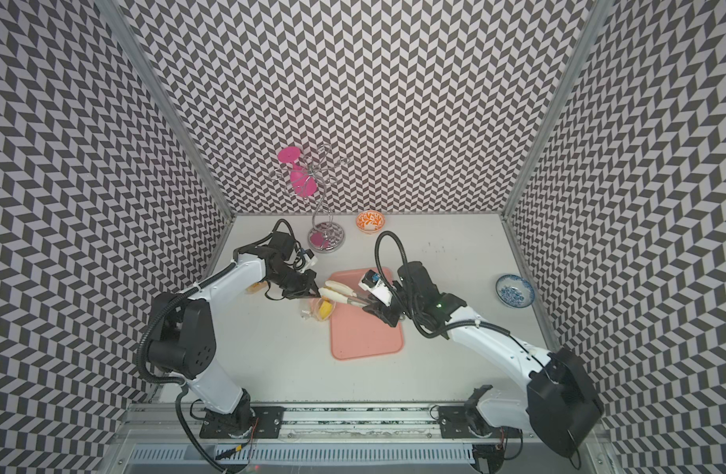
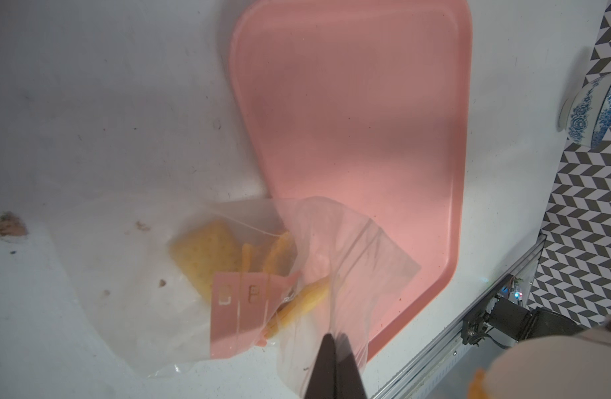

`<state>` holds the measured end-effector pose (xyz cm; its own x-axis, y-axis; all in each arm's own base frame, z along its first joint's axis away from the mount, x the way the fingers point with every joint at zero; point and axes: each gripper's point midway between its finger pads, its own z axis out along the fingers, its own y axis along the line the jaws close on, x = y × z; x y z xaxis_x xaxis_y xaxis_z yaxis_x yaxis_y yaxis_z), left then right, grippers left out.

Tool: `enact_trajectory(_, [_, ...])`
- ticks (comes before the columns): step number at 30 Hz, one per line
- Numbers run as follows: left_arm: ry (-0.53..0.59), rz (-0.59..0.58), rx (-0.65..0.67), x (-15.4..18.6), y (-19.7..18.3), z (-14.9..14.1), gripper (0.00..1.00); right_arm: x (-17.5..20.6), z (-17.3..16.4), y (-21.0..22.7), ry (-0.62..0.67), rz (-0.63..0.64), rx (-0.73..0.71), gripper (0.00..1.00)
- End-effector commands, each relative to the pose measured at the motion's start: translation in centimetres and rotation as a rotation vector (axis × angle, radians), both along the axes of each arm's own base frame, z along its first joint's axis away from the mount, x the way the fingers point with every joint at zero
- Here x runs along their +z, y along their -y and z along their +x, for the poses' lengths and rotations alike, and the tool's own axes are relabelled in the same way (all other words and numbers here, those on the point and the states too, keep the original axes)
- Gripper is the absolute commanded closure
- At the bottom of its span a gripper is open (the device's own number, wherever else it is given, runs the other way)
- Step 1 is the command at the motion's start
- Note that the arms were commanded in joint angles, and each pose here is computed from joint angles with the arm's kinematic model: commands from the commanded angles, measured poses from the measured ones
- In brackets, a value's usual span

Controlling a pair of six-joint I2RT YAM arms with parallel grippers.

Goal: Put the cookies into a resealable bag to prevent moisture
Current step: Place the cookie in the ziploc bag.

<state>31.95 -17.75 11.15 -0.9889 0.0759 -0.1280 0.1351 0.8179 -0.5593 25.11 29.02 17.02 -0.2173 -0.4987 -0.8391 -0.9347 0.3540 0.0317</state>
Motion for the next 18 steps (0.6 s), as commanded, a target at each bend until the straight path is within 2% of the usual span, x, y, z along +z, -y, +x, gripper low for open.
enact_trajectory(1, [0.022, -0.006, 0.005, 1.0, -0.5, 0.5, 1.00, 2.6, 0.9, -2.2, 0.055, 0.108, 0.038, 0.63])
enact_trajectory(6, [0.023, -0.005, 0.009, 1.0, -0.8, 0.5, 1.00, 1.8, 1.8, -2.7, 0.052, 0.110, 0.019, 0.62])
enact_trajectory(14, [0.021, -0.005, 0.017, 1.0, -1.2, 0.6, 1.00, 0.4, 2.2, -2.7, 0.039, 0.086, 0.011, 0.55])
enact_trajectory(18, [0.019, -0.003, 0.020, 1.0, -1.4, 0.6, 1.00, 1.0, 2.3, -2.5, 0.053, 0.086, -0.001, 0.54])
